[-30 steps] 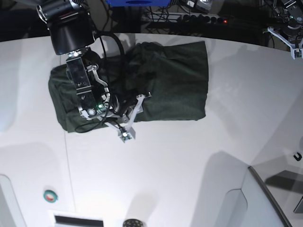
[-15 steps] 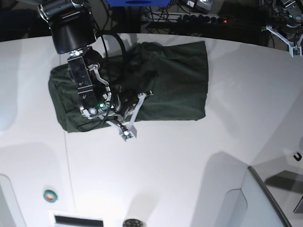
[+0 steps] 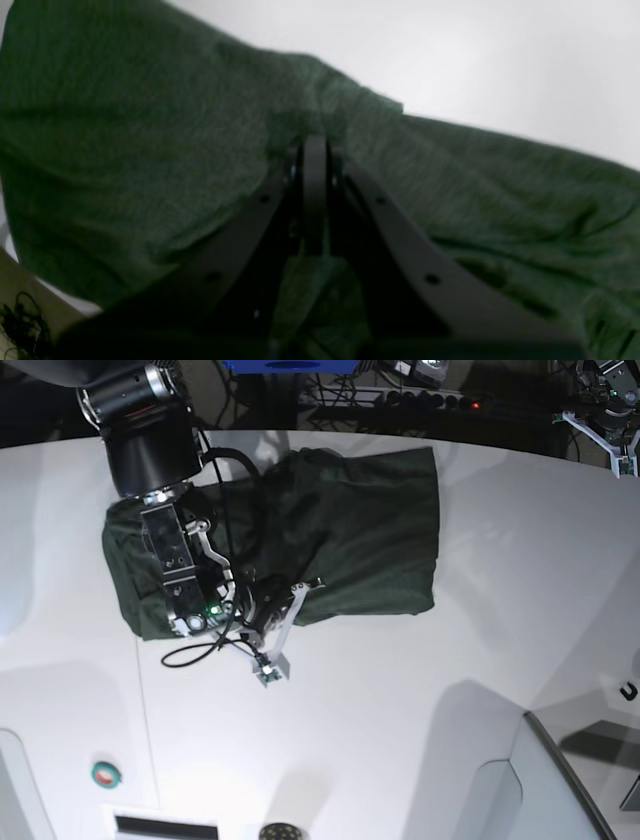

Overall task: Layout the t-shirt on the table in an organized manner, then fold the t-shirt properly
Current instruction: 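Press and tuck the folded shirt edge with the right gripper, then lift the right gripper and smooth the top of the folded shirt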

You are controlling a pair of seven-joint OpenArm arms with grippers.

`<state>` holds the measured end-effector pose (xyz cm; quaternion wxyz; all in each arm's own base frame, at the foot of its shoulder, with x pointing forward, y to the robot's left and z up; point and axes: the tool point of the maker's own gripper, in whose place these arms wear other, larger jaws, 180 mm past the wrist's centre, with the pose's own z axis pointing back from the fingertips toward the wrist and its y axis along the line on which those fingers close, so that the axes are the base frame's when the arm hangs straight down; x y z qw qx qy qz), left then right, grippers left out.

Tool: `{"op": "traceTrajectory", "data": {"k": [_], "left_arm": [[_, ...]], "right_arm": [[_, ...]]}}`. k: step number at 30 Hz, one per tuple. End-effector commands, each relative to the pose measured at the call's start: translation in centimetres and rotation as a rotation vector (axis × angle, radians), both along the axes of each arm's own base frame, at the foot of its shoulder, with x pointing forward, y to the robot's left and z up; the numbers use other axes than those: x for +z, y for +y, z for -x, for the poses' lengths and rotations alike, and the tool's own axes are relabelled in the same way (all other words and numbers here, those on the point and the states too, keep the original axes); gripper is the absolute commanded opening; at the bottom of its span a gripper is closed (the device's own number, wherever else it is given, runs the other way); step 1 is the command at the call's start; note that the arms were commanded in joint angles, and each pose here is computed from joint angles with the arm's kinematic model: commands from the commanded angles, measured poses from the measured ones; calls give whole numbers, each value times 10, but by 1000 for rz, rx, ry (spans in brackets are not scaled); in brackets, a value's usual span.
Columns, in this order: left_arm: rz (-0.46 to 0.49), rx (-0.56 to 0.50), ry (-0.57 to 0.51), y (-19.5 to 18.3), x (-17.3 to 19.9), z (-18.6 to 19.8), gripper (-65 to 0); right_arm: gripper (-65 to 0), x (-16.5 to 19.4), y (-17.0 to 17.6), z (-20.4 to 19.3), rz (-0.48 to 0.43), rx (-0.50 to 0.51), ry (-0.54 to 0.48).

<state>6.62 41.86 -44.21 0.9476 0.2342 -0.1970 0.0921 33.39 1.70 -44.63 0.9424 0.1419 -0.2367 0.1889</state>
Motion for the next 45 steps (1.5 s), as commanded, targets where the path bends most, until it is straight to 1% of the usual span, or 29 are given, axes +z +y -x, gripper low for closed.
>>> {"op": "traceTrajectory", "data": {"k": [1,6,9,11,12,14,15,16,18,19,22,24,28,31,35,40,43,45], "left_arm": [[-39,0,-20,10,12,-3,-650],[-39,0,-20,10,12,-3,-650],[-39,0,-20,10,12,-3,-650],[-39,0,-20,10,12,-3,-650],[-39,0,-20,10,12,-3,-650],[-39,0,-20,10,12,-3,-650],[-39,0,-20,10,12,-3,-650],[-39,0,-20,10,12,-3,-650],[-39,0,-20,10,12,-3,-650],[-41,0,-20,11,12,-2,-650],[-45,-2,-25,11,14,-4,-650],[-62,-13,-39,13,21,-9,-650],[-83,-26,-61,13,31,-17,-650],[-95,-40,-78,13,37,-25,-650],[-91,-41,-76,12,35,-25,-650],[-90,-40,-74,12,35,-24,-650],[-91,-39,-70,12,34,-22,-650],[-92,-37,-69,13,35,-21,-650]], "right_arm": [[-644,15,5,-15,-20,5,-52],[-644,17,5,-19,-18,5,-59],[-633,15,4,-17,-15,1,-53],[-561,17,5,-17,-18,0,-57],[-498,15,5,-12,-20,-1,-52],[-386,24,2,-12,-26,-4,-88],[-347,30,-4,-14,-21,-7,-116],[-341,39,-7,-14,-23,-9,-144],[-360,53,-12,-10,-22,-8,-183],[-372,58,-17,-2,-10,-3,-179],[-407,61,-21,36,10,18,-121],[-419,55,-20,69,-8,14,-88],[-414,37,-14,126,-57,-4,-27],[-414,21,-11,155,-84,-21,10],[-414,8,-11,164,-85,-25,33],[-414,0,-9,162,-85,-26,49],[-414,4,-7,154,-100,-33,16],[-414,0,-6,153,-102,-36,19]]}}
